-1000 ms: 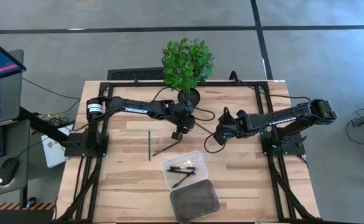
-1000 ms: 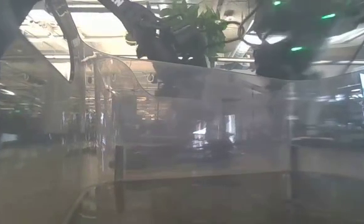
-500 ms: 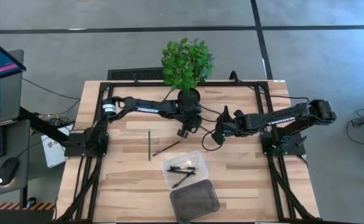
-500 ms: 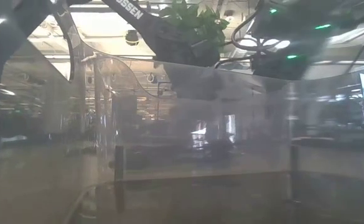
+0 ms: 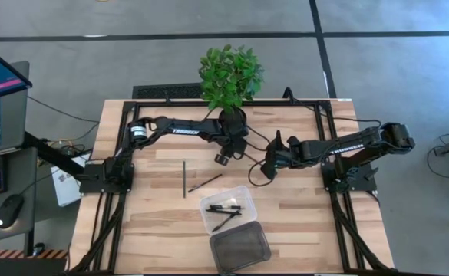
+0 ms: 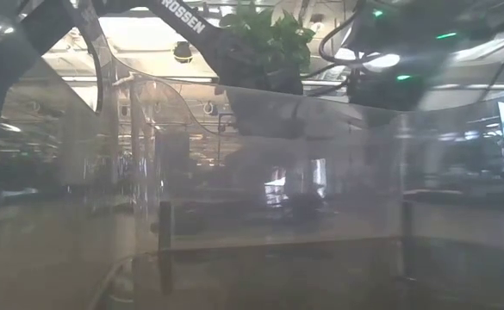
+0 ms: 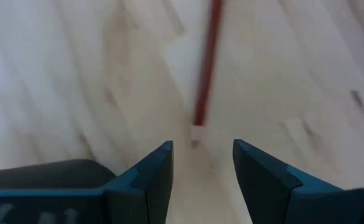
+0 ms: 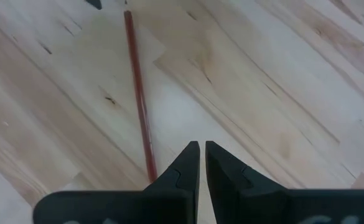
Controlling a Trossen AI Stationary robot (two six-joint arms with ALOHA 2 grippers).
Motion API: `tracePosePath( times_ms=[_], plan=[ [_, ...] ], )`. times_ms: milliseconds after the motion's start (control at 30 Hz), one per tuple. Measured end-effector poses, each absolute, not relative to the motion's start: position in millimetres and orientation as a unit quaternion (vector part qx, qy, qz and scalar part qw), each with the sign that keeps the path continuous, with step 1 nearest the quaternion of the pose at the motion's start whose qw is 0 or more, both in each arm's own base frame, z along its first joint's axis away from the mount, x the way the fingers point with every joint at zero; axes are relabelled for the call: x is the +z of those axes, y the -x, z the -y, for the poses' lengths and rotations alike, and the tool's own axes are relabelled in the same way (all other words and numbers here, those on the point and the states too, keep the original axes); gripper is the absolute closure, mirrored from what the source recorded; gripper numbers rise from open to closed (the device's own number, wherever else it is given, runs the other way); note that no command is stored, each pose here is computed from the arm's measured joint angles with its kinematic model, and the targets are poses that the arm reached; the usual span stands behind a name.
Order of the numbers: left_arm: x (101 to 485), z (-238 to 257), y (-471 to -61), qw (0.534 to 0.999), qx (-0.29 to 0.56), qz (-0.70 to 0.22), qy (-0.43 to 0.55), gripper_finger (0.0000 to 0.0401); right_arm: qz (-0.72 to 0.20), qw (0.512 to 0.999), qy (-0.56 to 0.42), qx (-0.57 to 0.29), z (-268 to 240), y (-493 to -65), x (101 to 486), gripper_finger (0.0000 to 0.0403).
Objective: Sort pens & pencils
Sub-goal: Put the brown pencil into the black bin
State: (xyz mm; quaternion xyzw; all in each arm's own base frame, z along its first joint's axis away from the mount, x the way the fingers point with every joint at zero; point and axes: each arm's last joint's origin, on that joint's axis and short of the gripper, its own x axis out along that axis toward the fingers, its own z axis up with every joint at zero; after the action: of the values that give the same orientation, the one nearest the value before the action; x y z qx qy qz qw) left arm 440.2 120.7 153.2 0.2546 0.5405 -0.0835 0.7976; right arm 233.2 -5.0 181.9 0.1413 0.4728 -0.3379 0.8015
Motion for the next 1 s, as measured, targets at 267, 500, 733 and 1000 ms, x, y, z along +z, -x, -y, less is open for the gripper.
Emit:
tracePosePath(
  times_ms=[267,500,733,1000],
  plan=[
    [159,-126,-443,0.807,-0.092,-0.519,-0.267,0.0244,-0.466,0.806,-0.146,-0.335,5,-235,183,0.0356],
    [159,-125,-443,0.812,-0.111,-0.51,-0.262,0.0244,-0.467,0.806,-0.148,-0.333,5,-235,182,0.0356],
    [160,-124,-444,0.82,-0.121,-0.499,-0.252,0.0244,-0.467,0.806,-0.148,-0.333,5,-235,183,0.0356],
    [141,-127,-449,0.815,-0.116,-0.506,-0.257,0.0244,-0.468,0.805,-0.148,-0.332,5,-235,182,0.0356]
  ],
)
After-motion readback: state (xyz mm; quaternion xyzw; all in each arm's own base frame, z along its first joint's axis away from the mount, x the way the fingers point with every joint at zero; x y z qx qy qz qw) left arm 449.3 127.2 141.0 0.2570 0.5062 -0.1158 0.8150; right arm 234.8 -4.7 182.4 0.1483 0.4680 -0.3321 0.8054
